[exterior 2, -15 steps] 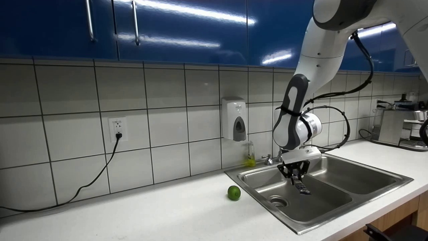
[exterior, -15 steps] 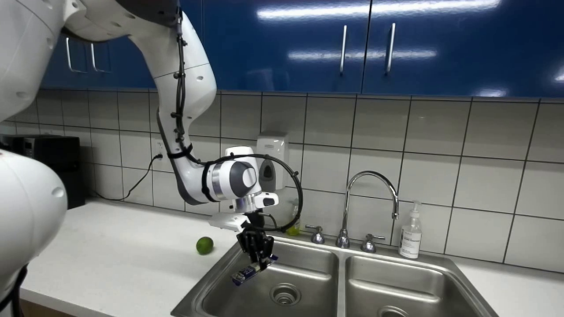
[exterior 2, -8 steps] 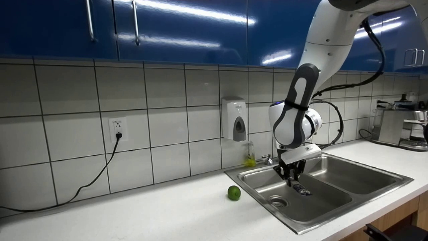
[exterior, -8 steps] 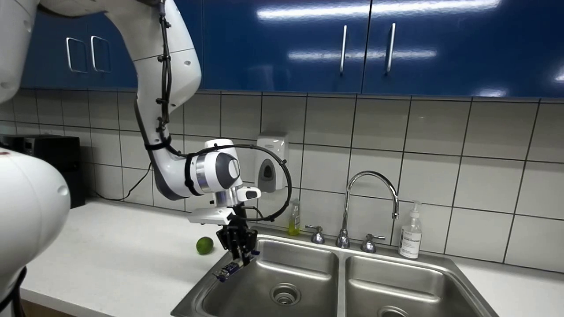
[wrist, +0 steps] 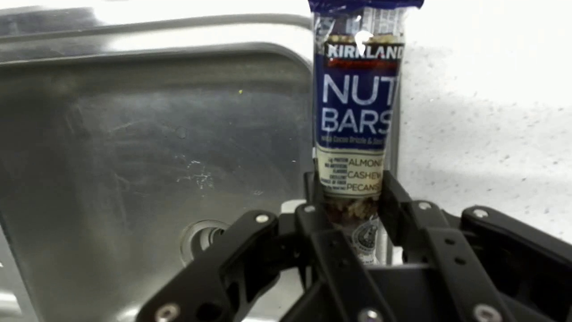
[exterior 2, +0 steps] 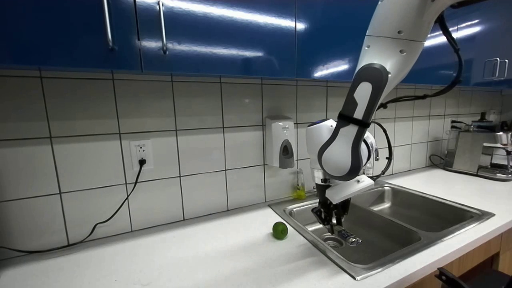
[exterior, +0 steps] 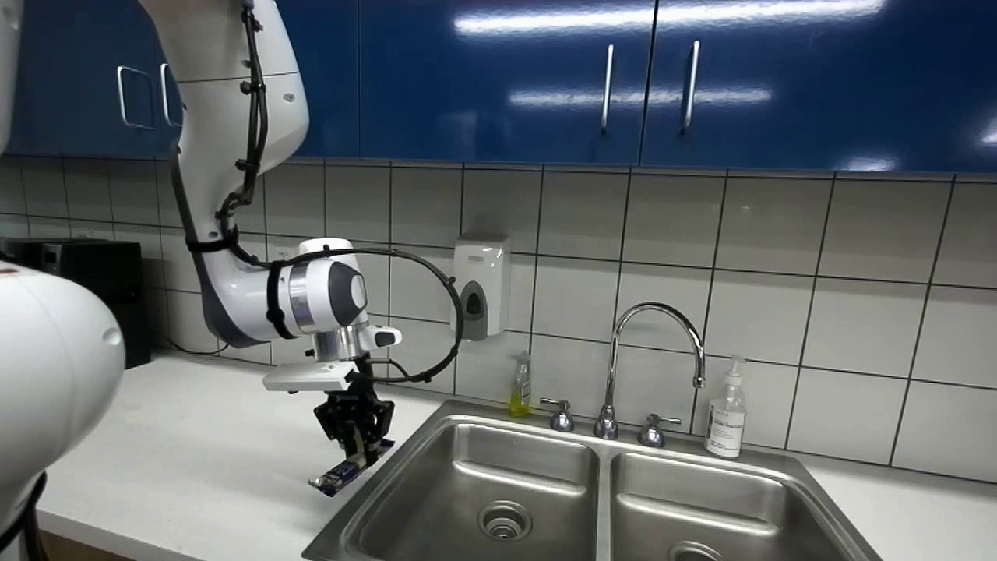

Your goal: Remove the snack bar from the sink and place it on the counter top

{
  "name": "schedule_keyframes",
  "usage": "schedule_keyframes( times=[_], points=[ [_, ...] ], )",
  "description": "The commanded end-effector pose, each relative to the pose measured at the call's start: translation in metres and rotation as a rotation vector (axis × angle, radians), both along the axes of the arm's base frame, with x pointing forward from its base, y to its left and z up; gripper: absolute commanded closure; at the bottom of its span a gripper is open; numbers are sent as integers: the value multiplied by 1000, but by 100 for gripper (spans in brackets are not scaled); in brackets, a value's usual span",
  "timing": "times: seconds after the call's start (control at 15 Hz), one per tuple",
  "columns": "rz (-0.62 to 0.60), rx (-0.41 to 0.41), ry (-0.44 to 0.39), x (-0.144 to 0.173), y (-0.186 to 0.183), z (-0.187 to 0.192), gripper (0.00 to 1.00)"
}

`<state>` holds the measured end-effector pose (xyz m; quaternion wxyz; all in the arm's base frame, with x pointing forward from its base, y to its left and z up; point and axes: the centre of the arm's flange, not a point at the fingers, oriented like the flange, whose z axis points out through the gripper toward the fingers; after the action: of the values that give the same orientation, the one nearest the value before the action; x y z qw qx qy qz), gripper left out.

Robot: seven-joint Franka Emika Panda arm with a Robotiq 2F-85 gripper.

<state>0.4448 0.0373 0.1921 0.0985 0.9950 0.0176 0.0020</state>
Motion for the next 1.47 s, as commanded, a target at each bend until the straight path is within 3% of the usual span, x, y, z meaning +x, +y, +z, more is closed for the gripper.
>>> schedule_keyframes(
  times=[0.0, 0.8, 1.4],
  points=[
    [77, 18, 26, -14, 33, 7, 90],
    [248, 105, 104, -17, 128, -41, 90],
    [252, 160, 121, -3, 149, -65, 90]
  ],
)
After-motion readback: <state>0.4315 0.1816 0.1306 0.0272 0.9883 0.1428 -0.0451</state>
